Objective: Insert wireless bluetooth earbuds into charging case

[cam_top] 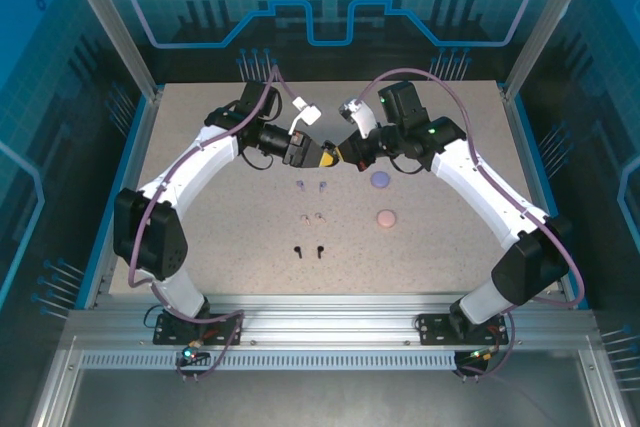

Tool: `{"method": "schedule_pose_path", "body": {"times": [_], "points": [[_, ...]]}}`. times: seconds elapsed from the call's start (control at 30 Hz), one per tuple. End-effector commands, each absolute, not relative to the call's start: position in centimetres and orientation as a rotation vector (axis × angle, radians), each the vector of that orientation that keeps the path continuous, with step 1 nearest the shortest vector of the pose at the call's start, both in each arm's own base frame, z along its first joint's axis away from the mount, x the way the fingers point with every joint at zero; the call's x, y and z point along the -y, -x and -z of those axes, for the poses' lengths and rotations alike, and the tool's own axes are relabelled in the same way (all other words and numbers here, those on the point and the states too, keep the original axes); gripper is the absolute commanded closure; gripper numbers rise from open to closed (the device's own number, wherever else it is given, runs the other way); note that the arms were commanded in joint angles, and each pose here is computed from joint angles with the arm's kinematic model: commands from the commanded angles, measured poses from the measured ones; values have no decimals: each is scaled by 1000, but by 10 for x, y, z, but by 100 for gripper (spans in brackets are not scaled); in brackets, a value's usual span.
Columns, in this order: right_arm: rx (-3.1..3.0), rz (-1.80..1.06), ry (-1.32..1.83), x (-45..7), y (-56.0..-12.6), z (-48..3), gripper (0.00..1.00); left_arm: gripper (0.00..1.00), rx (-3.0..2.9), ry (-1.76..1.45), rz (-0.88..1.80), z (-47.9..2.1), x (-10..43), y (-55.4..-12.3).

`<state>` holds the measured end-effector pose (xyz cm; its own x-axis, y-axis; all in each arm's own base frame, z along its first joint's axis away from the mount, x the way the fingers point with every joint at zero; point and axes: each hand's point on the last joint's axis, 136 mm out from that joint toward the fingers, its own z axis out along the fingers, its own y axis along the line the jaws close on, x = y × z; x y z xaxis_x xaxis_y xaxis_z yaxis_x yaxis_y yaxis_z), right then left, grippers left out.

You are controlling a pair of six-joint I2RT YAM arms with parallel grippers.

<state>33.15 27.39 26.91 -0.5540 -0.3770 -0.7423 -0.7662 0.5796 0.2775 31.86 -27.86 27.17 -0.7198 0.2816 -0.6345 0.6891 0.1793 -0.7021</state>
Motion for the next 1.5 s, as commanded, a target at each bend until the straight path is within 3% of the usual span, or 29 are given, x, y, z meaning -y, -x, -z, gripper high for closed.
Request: {"method": "schedule_pose_path", "body": {"times": [0.0, 0.13, 0.3, 0.43, 0.63, 1.0, 1.47], "points": [[-2145, -810, 915, -281, -332, -278, 100, 70, -2059, -951, 1577, -283, 281, -316], [-2143, -808, 902, -280, -333, -281, 97, 81, -2062, -945, 1574, -282, 281, -317], [-2141, -774, 822, -271, -334, -291, 66, 90, -2058, -914, 1514, -277, 280, -323], [-2143, -756, 756, -259, -327, -299, 49, 100, -2050, -880, 1451, -275, 276, -327], [-2144, -764, 627, -236, -304, -306, 32, 100, -2037, -817, 1347, -275, 266, -323], [-2231, -746, 430, -219, -253, -276, 27, 100, -1918, -634, 1175, -284, 242, -311], [-2435, -567, 365, -263, -209, -191, 27, 100, -1722, -424, 888, -284, 204, -306]]}}
